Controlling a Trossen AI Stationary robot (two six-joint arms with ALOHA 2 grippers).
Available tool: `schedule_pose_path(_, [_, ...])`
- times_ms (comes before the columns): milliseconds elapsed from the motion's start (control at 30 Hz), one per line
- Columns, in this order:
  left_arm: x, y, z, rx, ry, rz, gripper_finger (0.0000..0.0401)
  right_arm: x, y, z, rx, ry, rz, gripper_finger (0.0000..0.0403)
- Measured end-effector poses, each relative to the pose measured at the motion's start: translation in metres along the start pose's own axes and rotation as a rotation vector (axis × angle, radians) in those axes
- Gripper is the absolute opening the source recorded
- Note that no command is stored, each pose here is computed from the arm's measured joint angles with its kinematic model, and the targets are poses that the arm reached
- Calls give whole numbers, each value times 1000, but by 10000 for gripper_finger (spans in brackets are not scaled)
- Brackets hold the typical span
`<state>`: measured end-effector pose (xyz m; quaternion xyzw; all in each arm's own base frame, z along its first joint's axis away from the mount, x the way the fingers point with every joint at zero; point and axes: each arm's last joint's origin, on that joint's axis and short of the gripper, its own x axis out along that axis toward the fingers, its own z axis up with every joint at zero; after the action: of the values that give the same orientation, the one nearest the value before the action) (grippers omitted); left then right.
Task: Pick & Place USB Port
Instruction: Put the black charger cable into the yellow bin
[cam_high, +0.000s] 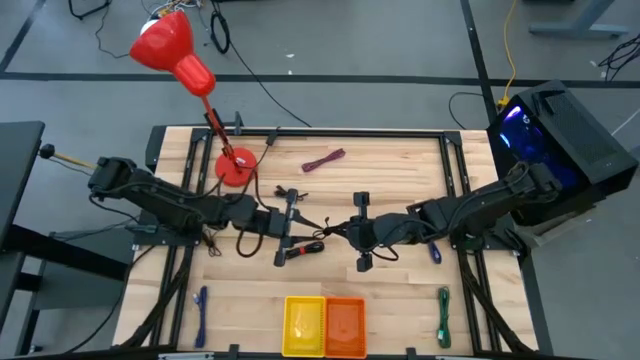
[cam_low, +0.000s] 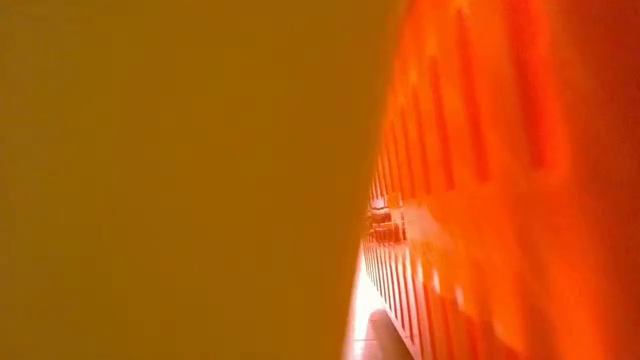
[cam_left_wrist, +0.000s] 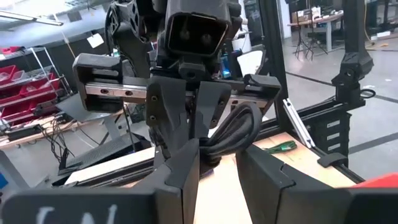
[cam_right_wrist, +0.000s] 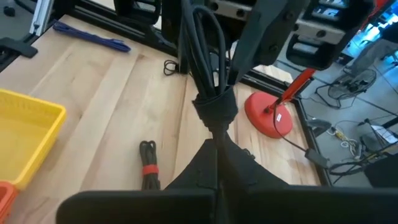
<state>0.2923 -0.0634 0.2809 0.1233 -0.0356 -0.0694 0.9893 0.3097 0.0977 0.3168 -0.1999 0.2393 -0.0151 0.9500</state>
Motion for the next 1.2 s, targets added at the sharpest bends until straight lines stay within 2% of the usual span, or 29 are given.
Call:
schedule_pose_path(733, [0,2,7,21,-73,18,108,0,-1,6,0,-70,35,0])
schedule_pose_path(833, [-1,1,7,23,-74,18,80,0,-1,6,2,-69,34,0])
schedule_pose_path(933, [-1,2,7,36,-76,20,23,0,-1,6,2,-69,34,0])
schedule_pose_path(1200, [-1,3,7,9,-63,82,11,1,-2,5,1,-62,18,8])
